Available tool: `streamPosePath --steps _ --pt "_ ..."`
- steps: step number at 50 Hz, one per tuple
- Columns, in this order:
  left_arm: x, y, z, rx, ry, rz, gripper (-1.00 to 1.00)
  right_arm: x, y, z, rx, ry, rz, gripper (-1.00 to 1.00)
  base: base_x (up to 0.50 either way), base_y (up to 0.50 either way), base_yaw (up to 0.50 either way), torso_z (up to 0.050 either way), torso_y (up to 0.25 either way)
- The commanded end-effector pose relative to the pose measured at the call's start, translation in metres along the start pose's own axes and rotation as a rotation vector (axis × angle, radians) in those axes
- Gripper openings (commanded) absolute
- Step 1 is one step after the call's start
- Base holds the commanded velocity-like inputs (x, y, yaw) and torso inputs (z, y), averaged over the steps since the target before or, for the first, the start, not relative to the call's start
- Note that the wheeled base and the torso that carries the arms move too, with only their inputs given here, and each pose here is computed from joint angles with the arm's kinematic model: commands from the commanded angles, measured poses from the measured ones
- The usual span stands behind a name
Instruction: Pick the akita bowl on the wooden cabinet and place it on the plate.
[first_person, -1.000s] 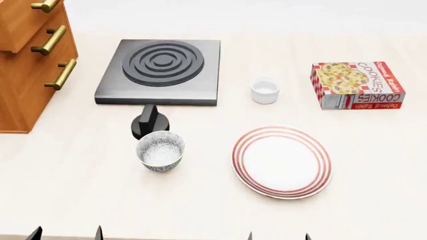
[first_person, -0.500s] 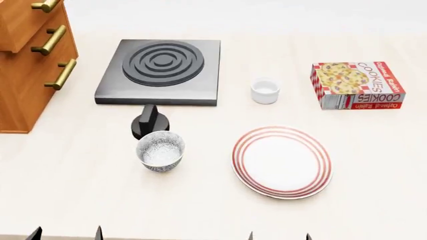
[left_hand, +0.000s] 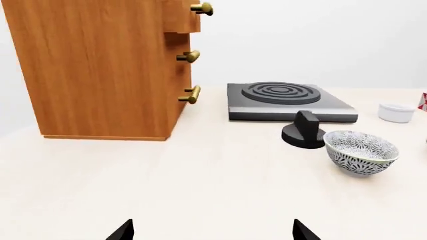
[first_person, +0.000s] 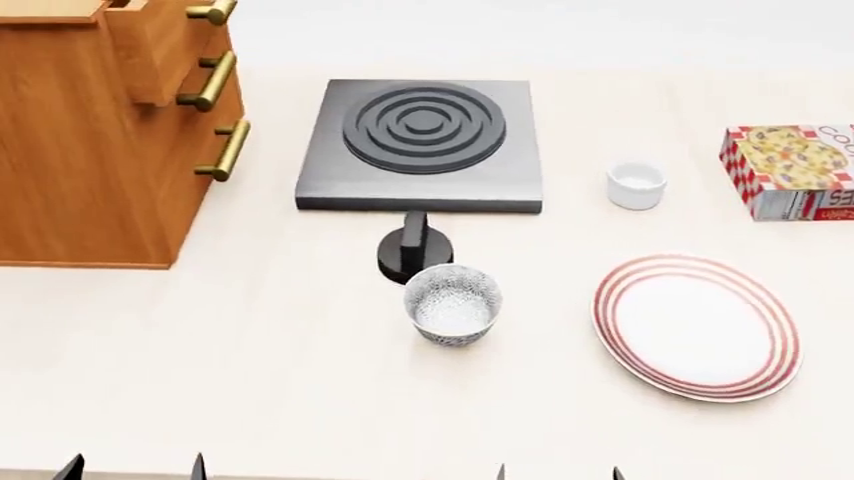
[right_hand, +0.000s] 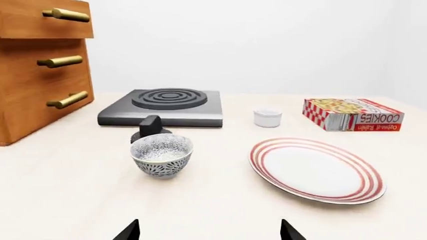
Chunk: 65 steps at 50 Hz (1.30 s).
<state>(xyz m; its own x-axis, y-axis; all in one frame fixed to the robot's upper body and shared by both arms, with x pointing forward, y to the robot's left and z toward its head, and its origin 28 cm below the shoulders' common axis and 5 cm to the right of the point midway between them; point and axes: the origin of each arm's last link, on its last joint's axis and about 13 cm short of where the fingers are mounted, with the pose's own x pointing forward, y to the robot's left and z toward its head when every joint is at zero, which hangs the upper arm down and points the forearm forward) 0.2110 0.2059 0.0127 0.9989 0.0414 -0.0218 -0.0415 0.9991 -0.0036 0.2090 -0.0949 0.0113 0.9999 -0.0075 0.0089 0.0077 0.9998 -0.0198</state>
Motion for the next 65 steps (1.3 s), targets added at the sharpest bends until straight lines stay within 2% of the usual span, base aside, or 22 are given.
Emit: streamPosePath --steps 1,30,46,53,65 --pt "-0.0002 -0.0003 0.0000 0.003 0.001 -0.001 1.00 -0.0004 0.0000 0.0000 -0.003 -0.001 0.001 1.00 0.00 0.39 0.00 0.000 0.000" --pt "0.0008 -0.0001 -0.0004 0.005 0.001 -0.001 1.00 0.0007 0.0001 -0.0001 -0.001 -0.001 0.000 1.00 0.00 0.39 0.00 0.000 0.000" --pt "-0.0005 -0.0003 0.0005 0.005 0.002 0.000 1.00 0.0007 -0.0003 -0.0002 0.011 0.004 -0.004 1.00 0.00 0.08 0.00 0.000 0.000" --pt "-0.0009 -0.0004 0.0007 0.005 0.002 -0.001 1.00 0.0003 0.0007 -0.0005 -0.022 0.002 -0.002 1.00 0.00 0.02 0.00 0.000 0.000" --pt "0.0000 -0.0006 0.0002 0.005 0.002 -0.001 1.00 0.0010 -0.0008 0.0002 0.015 0.003 -0.010 1.00 0.02 0.09 0.00 0.000 0.000"
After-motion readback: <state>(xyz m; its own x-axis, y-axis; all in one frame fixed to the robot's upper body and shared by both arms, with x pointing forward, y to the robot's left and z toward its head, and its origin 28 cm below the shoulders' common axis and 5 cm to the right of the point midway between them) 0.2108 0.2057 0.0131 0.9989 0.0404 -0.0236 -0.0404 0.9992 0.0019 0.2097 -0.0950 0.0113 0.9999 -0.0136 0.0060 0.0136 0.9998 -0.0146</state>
